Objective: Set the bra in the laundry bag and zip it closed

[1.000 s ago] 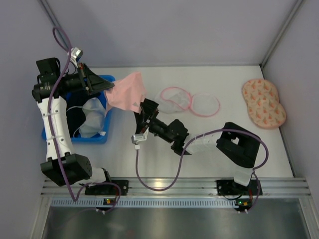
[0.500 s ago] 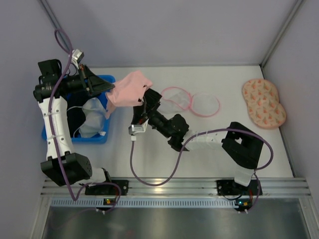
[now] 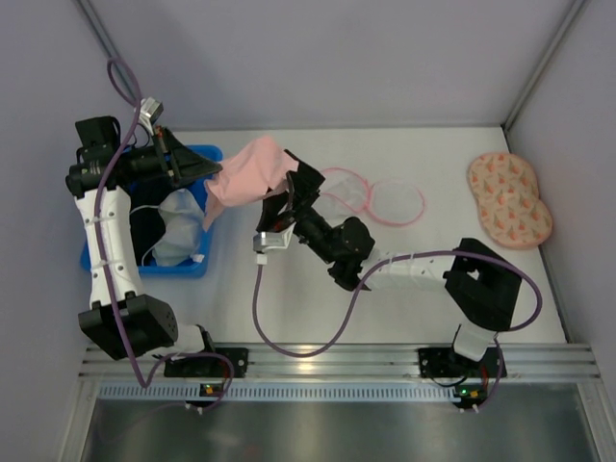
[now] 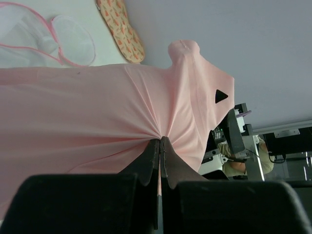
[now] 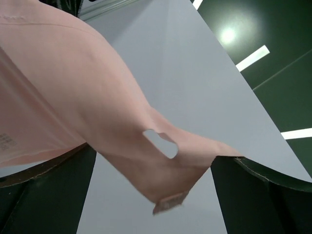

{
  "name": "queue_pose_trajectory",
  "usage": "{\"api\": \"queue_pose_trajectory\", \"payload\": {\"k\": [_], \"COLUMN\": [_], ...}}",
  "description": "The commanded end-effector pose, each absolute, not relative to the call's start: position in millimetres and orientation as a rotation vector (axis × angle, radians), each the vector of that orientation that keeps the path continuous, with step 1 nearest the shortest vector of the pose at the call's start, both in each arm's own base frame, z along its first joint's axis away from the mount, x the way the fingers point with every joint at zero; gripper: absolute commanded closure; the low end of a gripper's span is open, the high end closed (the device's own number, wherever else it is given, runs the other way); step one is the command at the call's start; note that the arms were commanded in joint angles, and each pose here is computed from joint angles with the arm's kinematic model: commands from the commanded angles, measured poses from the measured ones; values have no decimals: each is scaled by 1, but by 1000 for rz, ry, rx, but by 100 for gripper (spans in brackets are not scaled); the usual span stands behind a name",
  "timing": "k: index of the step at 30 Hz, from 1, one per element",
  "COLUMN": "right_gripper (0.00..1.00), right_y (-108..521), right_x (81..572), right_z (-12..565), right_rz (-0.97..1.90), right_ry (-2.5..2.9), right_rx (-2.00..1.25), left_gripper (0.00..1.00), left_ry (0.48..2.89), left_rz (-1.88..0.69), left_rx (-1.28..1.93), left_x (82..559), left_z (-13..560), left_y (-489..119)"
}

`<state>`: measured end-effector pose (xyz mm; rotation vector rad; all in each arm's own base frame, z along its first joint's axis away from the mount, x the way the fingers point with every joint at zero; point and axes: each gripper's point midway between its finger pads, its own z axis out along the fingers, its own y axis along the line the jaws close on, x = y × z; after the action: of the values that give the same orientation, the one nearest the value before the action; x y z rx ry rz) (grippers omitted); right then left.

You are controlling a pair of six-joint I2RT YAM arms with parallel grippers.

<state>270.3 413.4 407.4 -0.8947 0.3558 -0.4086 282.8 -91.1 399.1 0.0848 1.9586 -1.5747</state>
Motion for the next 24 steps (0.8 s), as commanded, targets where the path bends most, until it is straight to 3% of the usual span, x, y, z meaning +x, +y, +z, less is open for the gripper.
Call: {"api": "queue_pose_trajectory", "payload": {"k": [1, 12, 18, 19, 24], "right_gripper": [2, 2, 38, 51, 77], "right_y": [327, 326, 361, 366, 377], "right_x": [235, 217, 214, 212, 210], "right_z": [501, 495, 471, 470, 472], "right_rz": [-395, -395, -342, -329, -309], "right_ry": [280, 179, 126, 113, 89], "right_rx": [-431, -490, -734, -763, -850], "left_gripper": [100, 100, 100, 100, 100], "left_ry": [1943, 1980, 1972, 1972, 1976], "left_rz": [-1572, -1541, -1519, -1516, -1490], "left_rx": [119, 63, 87, 90, 97], "left_x": [282, 292, 290, 289, 285], "left_z": [401, 387, 391, 391, 389], "left_y": [-92, -88, -89, -90, -92]}}
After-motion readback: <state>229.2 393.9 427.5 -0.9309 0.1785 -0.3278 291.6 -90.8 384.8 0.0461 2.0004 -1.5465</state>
